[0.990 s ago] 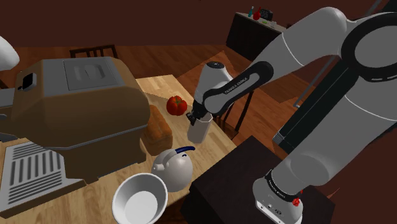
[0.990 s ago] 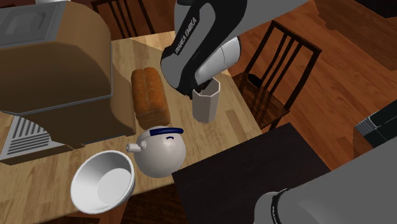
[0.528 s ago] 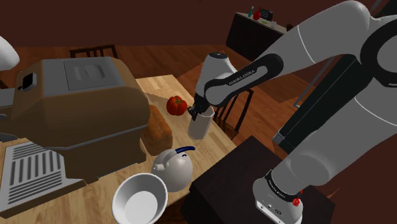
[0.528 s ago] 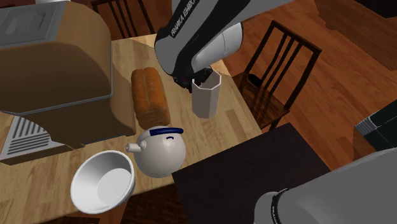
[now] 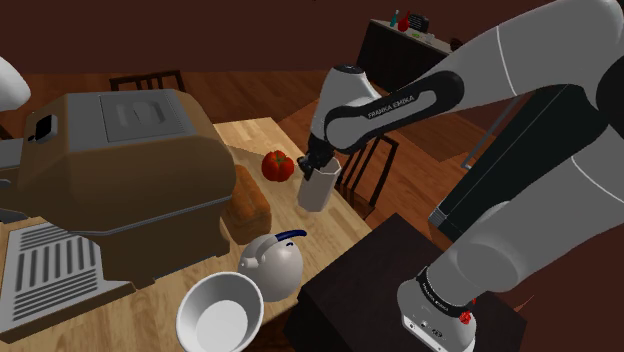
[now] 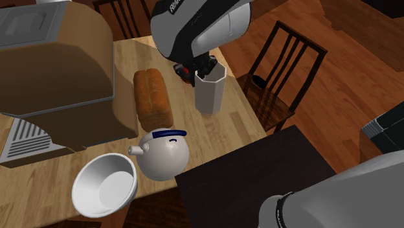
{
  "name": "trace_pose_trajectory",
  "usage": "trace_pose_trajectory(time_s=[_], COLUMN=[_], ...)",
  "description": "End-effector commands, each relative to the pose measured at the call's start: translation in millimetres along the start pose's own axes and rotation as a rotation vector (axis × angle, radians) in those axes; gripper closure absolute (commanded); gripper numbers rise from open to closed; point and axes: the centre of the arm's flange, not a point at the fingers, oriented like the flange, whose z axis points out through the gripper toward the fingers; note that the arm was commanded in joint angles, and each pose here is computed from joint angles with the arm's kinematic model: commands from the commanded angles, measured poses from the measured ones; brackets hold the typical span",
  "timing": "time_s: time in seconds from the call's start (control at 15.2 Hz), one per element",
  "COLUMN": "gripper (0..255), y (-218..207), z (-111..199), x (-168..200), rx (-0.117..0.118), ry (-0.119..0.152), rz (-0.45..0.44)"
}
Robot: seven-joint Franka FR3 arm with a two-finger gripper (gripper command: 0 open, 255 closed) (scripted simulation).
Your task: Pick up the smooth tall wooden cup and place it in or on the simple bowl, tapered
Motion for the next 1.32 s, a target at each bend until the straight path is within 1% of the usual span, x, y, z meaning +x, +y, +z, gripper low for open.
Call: trace_pose_trajectory(time_s=[0.0,0.92,1.25], gripper=[255,255,255], y=[0.3,0.8,-59.8], z=[-11.2,-84.0,-95.3], x=[0.0,5.0,-18.7], rx=[0.0,0.0,0.0], ry=[0.0,0.0,0.0], rz=[0.0,0.0,0.0])
